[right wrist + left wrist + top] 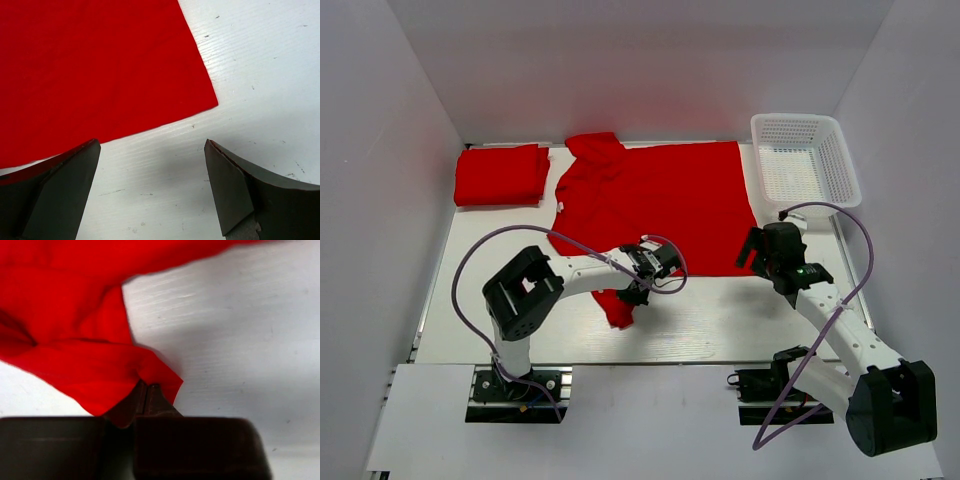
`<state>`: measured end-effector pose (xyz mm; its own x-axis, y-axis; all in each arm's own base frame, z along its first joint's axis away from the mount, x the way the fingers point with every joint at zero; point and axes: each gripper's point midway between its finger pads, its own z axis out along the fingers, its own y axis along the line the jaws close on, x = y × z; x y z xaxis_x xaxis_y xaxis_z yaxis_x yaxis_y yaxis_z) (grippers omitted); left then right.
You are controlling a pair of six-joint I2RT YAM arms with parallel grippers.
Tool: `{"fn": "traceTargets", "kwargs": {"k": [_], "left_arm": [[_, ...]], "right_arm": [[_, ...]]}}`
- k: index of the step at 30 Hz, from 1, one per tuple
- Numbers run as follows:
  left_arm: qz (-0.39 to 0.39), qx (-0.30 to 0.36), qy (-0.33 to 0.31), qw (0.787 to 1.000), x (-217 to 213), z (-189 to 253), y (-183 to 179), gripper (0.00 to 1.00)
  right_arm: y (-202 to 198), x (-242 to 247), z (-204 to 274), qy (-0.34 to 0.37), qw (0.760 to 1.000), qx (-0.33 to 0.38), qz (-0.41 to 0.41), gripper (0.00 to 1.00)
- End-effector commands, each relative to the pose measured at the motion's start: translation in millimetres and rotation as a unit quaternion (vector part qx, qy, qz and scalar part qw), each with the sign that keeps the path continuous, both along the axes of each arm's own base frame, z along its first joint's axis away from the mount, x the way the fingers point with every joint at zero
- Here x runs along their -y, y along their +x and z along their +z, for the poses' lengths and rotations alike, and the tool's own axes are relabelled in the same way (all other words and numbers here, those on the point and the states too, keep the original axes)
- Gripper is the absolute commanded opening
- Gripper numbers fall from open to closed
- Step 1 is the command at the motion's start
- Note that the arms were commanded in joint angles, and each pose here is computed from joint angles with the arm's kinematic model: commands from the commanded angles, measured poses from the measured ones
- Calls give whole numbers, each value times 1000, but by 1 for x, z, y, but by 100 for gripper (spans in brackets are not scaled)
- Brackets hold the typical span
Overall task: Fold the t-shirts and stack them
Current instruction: Flatten out the tshirt
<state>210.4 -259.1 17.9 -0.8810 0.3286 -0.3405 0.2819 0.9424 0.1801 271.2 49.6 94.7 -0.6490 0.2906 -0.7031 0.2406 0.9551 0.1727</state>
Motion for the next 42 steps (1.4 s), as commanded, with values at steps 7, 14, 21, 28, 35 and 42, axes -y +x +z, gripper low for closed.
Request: {"fn": "traceTargets", "kwargs": {"k": [7, 14, 21, 28, 35, 42], "left_arm": [[63, 80, -34, 994, -10, 44, 13, 0], [139, 107, -125, 976, -46, 70, -11, 0], [241, 37, -103, 964, -103, 34, -71, 0], [317, -54, -62, 945, -129, 11, -124, 0], [379, -89, -72, 918, -142, 9, -151, 23], [382, 9, -105, 918, -145, 71, -114, 100]], "right_arm": [[-1, -1, -5, -1, 1000, 1, 11, 90], [-1, -9, -14, 10, 1000, -11, 27, 90], [1, -10, -19, 9, 999, -21, 28, 90], [0, -5, -24, 3, 1000, -29, 12, 90], [2, -5, -24, 0, 999, -30, 12, 90], [7, -15, -19, 2, 998, -34, 50, 90]]}}
